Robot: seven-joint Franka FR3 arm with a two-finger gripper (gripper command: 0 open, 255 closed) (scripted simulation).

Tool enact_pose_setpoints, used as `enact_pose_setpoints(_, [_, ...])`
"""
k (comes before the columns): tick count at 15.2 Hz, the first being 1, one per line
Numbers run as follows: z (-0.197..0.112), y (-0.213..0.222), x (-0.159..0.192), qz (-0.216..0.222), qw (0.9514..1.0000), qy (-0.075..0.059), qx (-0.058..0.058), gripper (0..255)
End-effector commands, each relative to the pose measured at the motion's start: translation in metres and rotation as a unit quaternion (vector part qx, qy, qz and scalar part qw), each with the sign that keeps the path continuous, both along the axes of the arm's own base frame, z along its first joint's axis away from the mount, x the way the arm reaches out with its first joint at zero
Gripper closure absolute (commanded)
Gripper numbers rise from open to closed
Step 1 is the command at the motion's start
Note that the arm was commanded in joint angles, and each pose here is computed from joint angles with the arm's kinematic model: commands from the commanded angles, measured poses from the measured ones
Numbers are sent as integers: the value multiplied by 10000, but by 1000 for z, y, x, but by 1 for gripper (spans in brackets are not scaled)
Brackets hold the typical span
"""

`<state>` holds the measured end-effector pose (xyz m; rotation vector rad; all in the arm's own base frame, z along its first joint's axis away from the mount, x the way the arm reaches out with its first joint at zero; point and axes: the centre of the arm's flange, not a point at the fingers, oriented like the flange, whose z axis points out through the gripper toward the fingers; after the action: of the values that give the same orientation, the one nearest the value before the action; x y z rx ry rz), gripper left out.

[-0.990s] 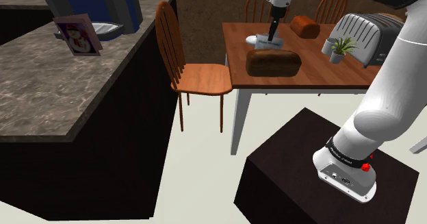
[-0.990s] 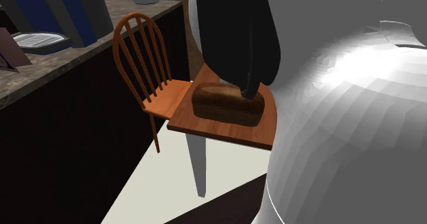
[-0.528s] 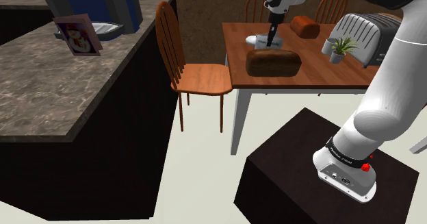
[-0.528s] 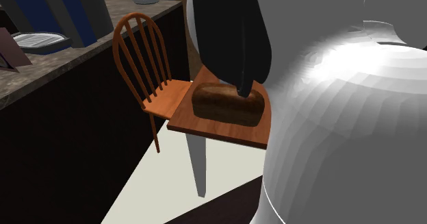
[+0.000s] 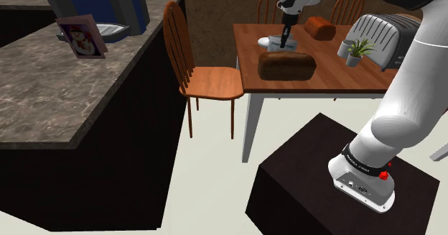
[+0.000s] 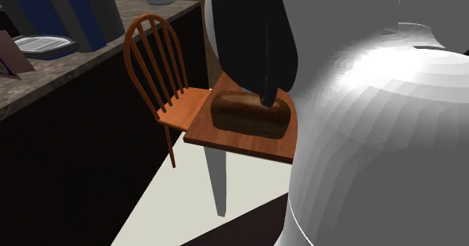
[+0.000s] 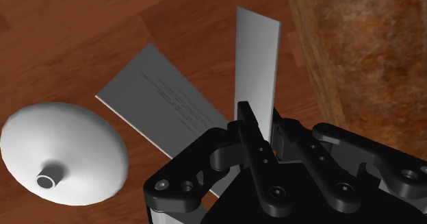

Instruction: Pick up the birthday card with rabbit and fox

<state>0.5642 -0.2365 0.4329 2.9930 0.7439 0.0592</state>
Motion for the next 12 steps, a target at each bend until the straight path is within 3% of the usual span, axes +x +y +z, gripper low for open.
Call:
enact_pose_setpoints(1, [0,0,0,0,10000,2,-1,255])
enact_pose_setpoints(12, [58,0,0,0,10000,2,-1,255])
